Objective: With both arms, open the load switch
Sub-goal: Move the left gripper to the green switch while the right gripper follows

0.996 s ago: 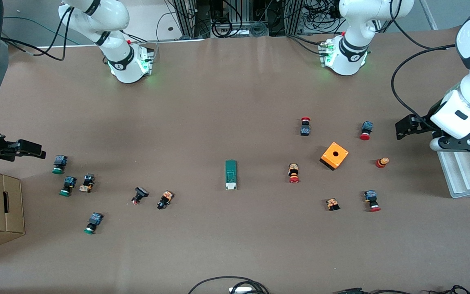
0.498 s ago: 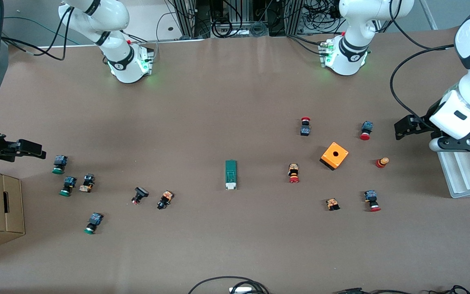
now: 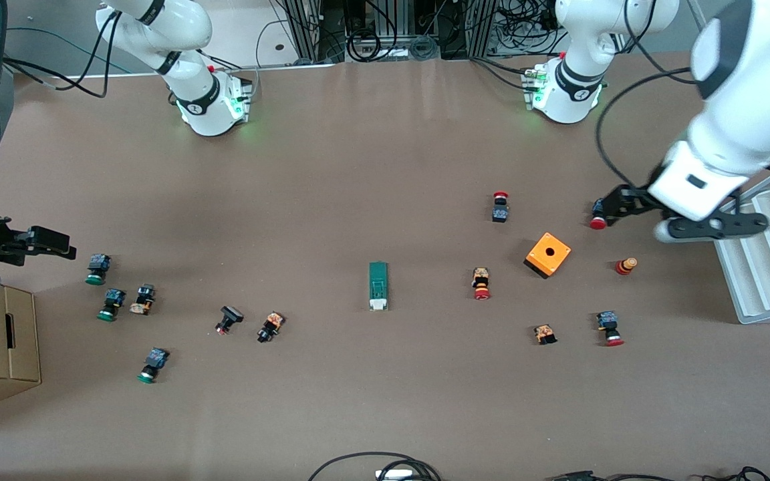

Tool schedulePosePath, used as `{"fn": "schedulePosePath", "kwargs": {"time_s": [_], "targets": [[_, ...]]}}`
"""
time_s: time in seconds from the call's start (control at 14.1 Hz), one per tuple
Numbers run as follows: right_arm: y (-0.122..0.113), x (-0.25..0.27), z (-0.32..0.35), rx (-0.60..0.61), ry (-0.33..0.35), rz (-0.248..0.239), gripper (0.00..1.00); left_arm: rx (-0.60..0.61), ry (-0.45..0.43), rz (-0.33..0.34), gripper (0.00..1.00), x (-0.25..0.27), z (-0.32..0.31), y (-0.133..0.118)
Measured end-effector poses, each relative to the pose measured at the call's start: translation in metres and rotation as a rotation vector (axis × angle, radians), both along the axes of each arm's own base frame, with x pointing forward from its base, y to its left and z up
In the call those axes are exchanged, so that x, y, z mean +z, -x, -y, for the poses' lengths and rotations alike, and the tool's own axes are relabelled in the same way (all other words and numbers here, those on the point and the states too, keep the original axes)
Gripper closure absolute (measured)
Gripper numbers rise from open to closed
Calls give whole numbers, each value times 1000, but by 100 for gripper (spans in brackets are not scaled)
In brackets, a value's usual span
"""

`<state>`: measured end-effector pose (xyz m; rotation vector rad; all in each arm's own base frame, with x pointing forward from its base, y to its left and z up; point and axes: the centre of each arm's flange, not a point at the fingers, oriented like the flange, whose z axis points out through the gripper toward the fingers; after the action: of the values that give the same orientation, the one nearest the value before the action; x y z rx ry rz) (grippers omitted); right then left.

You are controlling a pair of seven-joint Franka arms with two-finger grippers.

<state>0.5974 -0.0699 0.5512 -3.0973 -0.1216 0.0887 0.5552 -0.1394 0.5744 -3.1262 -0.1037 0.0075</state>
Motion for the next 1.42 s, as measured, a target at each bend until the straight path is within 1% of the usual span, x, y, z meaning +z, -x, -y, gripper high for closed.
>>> {"fn": "schedulePosePath", "kwargs": {"time_s": [0.21, 0.28, 0.43, 0.57, 0.78, 1.0, 1.14, 1.28, 1.42], "targets": [[0, 5, -15, 43, 22, 6, 0, 13, 12, 0, 0, 1, 43, 13], [-1, 5, -26, 68, 43, 4, 0, 22, 15, 0, 0, 2, 53, 17], [-3, 5, -51, 128, 104, 1, 0, 52, 16, 0, 0, 2, 74, 25], [-5, 6, -72, 167, 120, 18, 0, 76, 16, 0, 0, 2, 101, 36], [-9, 7, -88, 191, 108, 50, 0, 112, 25, 18, 0, 1, 151, 58], [-18, -2, -114, 210, 42, 85, 0, 128, 56, 55, 0, -10, 195, 76], [-23, -14, -130, 230, 32, 81, 0, 145, 74, 82, 0, -21, 221, 86], [-29, -28, -133, 235, 32, 69, 0, 154, 64, 125, 0, -33, 246, 94], [-32, -39, -132, 234, 33, 56, 0, 171, 43, 167, 0, -50, 277, 107]]}}
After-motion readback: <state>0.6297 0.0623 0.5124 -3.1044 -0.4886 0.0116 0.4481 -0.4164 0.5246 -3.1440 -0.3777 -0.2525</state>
